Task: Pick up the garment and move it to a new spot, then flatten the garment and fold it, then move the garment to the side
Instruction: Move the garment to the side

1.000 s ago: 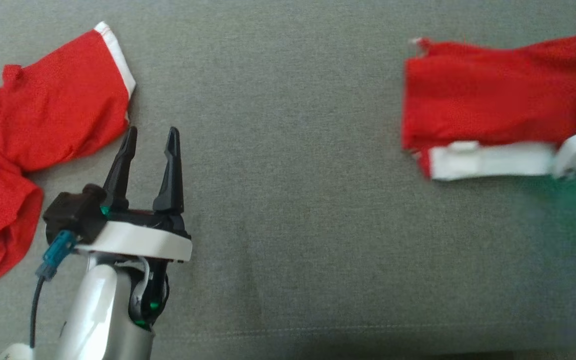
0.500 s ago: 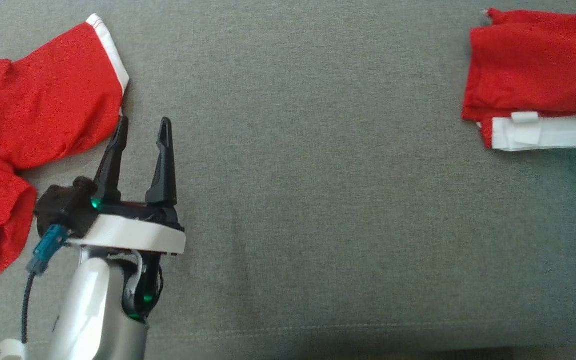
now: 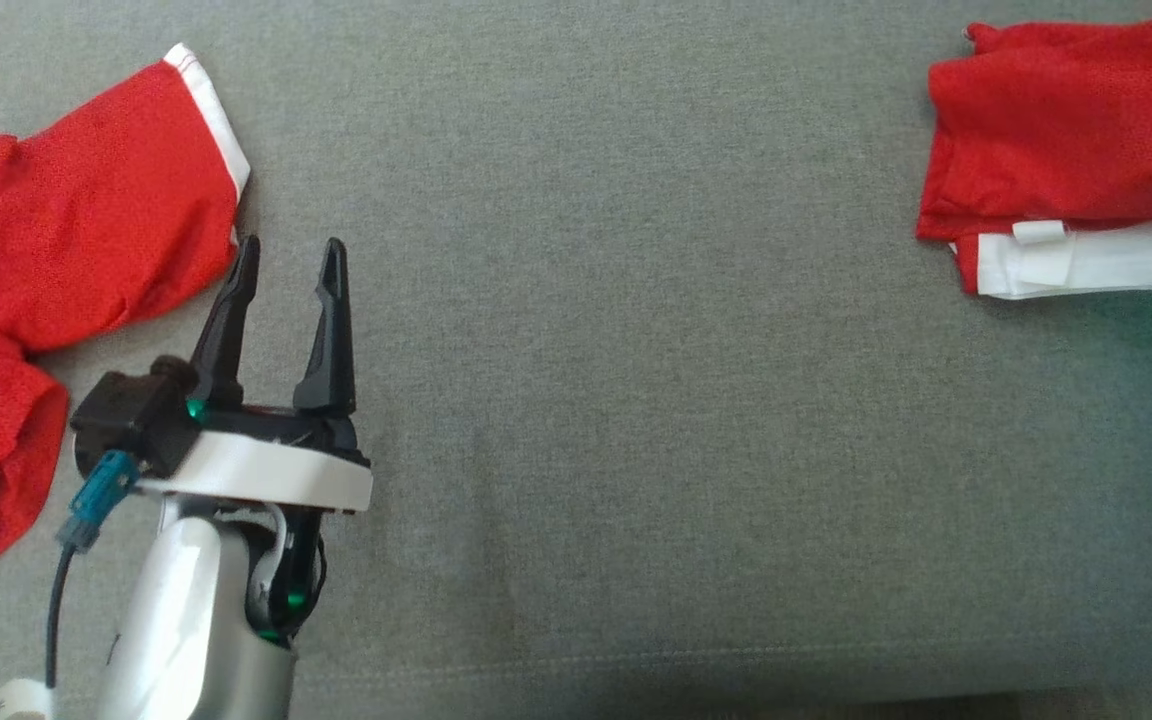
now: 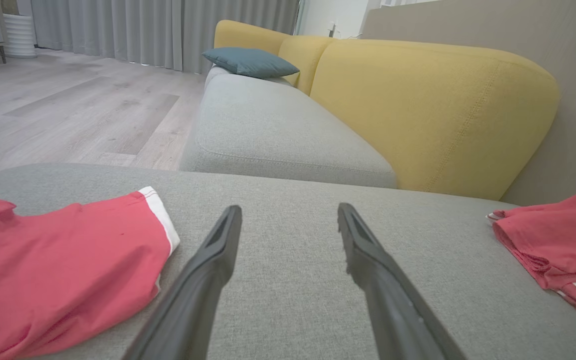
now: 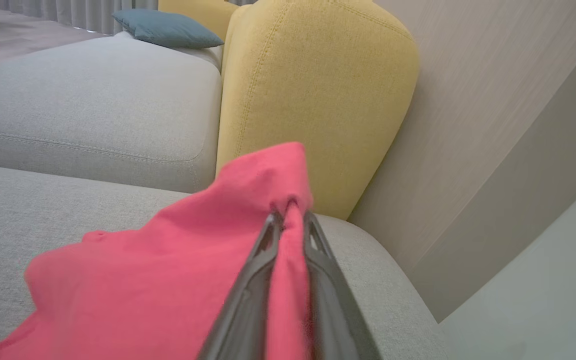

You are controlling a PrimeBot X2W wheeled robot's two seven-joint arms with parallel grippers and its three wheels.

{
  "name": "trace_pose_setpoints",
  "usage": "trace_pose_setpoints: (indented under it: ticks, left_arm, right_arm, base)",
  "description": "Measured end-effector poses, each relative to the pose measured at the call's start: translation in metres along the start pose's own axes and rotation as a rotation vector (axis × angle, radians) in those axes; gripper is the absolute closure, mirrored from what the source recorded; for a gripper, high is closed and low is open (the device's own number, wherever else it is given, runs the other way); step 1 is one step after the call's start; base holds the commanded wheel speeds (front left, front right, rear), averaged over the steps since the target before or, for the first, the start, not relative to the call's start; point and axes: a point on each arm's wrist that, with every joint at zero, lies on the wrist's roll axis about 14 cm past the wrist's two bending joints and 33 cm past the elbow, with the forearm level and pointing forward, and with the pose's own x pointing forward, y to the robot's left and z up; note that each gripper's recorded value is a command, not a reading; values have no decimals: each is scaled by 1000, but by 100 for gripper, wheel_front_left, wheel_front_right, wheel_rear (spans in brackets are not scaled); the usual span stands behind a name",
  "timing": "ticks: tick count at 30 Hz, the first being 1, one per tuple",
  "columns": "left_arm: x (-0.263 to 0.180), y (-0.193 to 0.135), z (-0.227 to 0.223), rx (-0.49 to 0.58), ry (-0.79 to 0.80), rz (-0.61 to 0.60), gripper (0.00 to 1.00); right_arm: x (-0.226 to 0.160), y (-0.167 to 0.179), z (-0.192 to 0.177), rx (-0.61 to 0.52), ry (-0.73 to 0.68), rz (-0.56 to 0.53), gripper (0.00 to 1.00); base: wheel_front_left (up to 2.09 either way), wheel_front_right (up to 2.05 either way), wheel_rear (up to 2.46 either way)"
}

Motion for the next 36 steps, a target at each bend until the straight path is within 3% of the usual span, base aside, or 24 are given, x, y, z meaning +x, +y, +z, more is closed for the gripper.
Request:
trace_pose_setpoints:
  ticks: [2, 4, 11, 17, 19, 25, 36]
  left_arm:
    - [-1, -1, 0, 0, 2, -1, 0]
    - [-2, -1, -1, 0, 5, -2, 0]
    - [-3, -2, 3, 2, -1, -3, 0]
    - [-7, -5, 17, 10, -33, -5, 0]
    - [-12, -7, 27, 13, -58, -2, 0]
    - [-27, -9, 39, 5, -84, 17, 0]
    - [-62, -15, 51, 2, -109, 40, 0]
  right_arm:
    - [-1, 2, 4, 13, -10, 6, 8]
    - [-1, 1, 6, 32, -18, 5, 0]
    - [-3, 2, 30, 74, -107, 1, 0]
    - [-16, 44, 56, 150, -192, 84, 0]
    - [-33, 75, 58, 204, -202, 143, 0]
    - [-68, 115, 60, 294, -215, 219, 0]
    - [-141, 146, 41, 451, -185, 306, 0]
  base:
    - [0, 0, 0]
    - [0, 0, 0]
    - [0, 0, 0]
    - [0, 0, 0]
    - [0, 0, 0]
    - [0, 0, 0]
    - [0, 0, 0]
